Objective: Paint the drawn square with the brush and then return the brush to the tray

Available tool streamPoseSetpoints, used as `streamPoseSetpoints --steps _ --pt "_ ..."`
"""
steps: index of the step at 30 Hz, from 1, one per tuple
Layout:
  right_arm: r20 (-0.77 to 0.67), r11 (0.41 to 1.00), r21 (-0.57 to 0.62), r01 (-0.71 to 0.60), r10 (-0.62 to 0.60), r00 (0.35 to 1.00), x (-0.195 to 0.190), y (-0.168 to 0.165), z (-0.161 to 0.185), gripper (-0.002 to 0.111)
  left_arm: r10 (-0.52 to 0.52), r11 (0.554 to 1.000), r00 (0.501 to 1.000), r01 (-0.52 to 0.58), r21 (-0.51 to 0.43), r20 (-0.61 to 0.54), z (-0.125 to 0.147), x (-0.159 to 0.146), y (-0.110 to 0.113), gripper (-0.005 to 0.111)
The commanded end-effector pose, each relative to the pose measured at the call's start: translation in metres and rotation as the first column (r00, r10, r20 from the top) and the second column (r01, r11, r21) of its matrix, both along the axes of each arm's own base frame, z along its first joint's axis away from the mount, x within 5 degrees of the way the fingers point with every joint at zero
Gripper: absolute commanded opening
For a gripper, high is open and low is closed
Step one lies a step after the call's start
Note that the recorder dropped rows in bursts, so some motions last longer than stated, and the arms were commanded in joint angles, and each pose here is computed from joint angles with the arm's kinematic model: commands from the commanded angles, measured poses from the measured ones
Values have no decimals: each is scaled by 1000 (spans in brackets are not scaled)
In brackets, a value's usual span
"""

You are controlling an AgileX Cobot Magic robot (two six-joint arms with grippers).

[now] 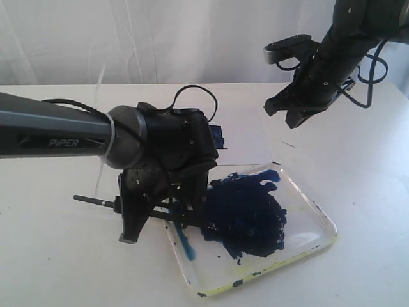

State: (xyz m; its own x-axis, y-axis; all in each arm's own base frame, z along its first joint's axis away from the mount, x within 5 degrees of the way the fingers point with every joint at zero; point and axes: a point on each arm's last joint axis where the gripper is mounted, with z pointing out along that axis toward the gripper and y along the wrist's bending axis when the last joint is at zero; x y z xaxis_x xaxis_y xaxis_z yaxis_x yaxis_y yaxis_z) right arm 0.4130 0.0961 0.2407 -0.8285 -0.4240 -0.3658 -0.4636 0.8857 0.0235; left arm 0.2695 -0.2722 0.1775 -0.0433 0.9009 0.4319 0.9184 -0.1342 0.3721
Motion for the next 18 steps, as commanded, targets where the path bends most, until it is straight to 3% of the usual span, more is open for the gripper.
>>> streamPoseSetpoints --steps 1,2,5,8,11,18 --pt "-31 999 40 15 -14 999 -3 1 1 0 158 977 987 -154 -147 18 35 -13 4 41" --pt "-43 999 42 15 -13 999 -4 1 1 0 177 968 984 -175 -179 -5 42 -17 5 35" --pt "-115 999 44 29 -24 993 -10 1 -1 0 235 931 971 -237 -278 -42 73 -26 16 0" --pt "-153 998 42 46 -39 987 -13 1 -1 0 309 885 949 -308 -349 -53 89 -20 32 0" --pt "-170 996 46 77 -68 983 -15 0 1 0 411 808 905 -416 -417 -108 98 -6 56 0" --pt "-182 984 54 172 -160 970 -12 -16 2 0 623 644 763 -626 -440 -175 80 20 133 0"
